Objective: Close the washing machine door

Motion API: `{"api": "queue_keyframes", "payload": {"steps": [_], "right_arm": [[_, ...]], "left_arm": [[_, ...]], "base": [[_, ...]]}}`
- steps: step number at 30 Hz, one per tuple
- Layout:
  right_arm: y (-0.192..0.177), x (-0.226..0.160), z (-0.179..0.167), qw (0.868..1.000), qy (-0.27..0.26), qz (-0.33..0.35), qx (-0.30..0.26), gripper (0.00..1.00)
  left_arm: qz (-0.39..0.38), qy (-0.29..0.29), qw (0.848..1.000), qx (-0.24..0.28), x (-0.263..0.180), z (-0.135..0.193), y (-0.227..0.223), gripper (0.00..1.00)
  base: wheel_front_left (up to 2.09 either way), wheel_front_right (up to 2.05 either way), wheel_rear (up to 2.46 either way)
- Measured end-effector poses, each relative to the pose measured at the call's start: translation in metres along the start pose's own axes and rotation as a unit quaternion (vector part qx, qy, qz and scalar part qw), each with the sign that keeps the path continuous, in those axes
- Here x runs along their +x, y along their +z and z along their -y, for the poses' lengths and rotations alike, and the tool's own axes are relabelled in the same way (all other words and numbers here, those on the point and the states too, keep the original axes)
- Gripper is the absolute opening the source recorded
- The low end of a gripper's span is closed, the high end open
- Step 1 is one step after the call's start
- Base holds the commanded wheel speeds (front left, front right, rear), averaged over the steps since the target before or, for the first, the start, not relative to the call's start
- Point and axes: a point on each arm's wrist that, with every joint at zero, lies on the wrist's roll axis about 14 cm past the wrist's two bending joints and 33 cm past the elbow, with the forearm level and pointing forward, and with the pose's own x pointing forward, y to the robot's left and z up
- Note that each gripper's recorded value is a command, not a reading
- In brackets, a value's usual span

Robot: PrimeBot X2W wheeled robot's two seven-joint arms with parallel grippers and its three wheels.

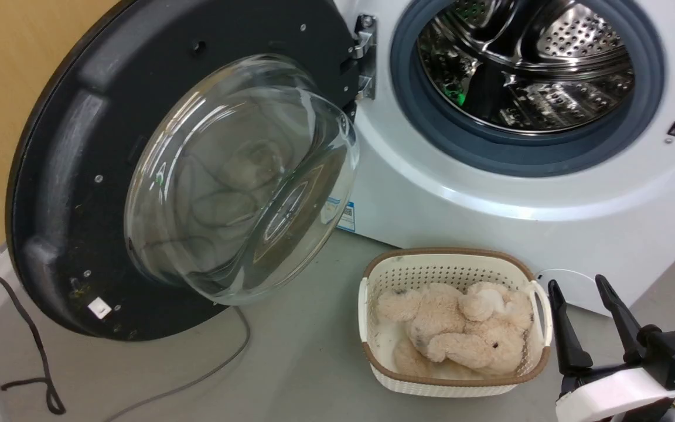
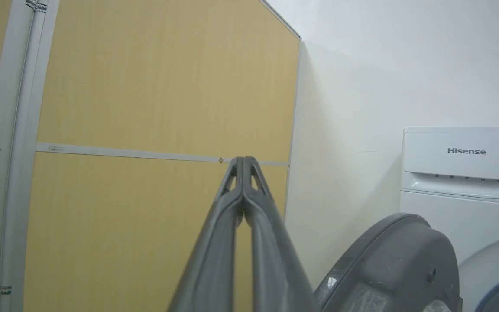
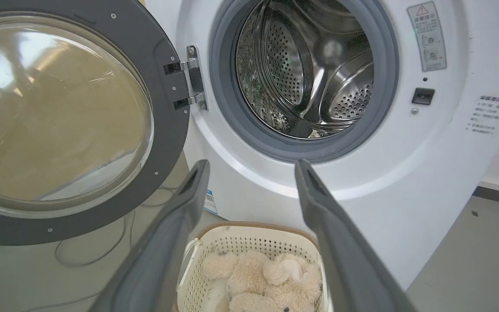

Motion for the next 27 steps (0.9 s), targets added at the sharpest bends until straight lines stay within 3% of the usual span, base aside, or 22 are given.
{"api": "queue_keyframes", "payload": {"steps": [7, 13, 19, 25, 27], "right_arm": [[-0.006, 0.007, -0.009, 1.000, 0.014, -0.003, 0.007, 1.00], [-0.008, 0.012, -0.013, 1.000, 0.021, 0.001, 0.016, 1.00], [-0.010, 0.017, -0.018, 0.999, 0.028, 0.002, 0.021, 1.00], [-0.013, 0.022, -0.026, 0.999, 0.039, 0.003, 0.026, 1.00], [-0.014, 0.023, -0.028, 0.999, 0.042, 0.003, 0.027, 1.00]], "left_arm": [[-0.087, 0.053, 0.995, -0.008, 0.002, -0.048, -0.036, 0.00], [-0.186, 0.106, 0.974, -0.072, -0.002, -0.080, -0.071, 0.00], [-0.291, 0.129, 0.936, -0.149, -0.019, -0.094, -0.106, 0.00], [-0.394, 0.105, 0.885, -0.226, -0.043, -0.080, -0.133, 0.00], [-0.408, 0.101, 0.874, -0.243, -0.048, -0.078, -0.136, 0.00]], "base": [[0.00, 0.00, 0.00], [0.00, 0.00, 0.00], [0.00, 0.00, 0.00], [0.00, 0.00, 0.00], [0.00, 0.00, 0.00]]}}
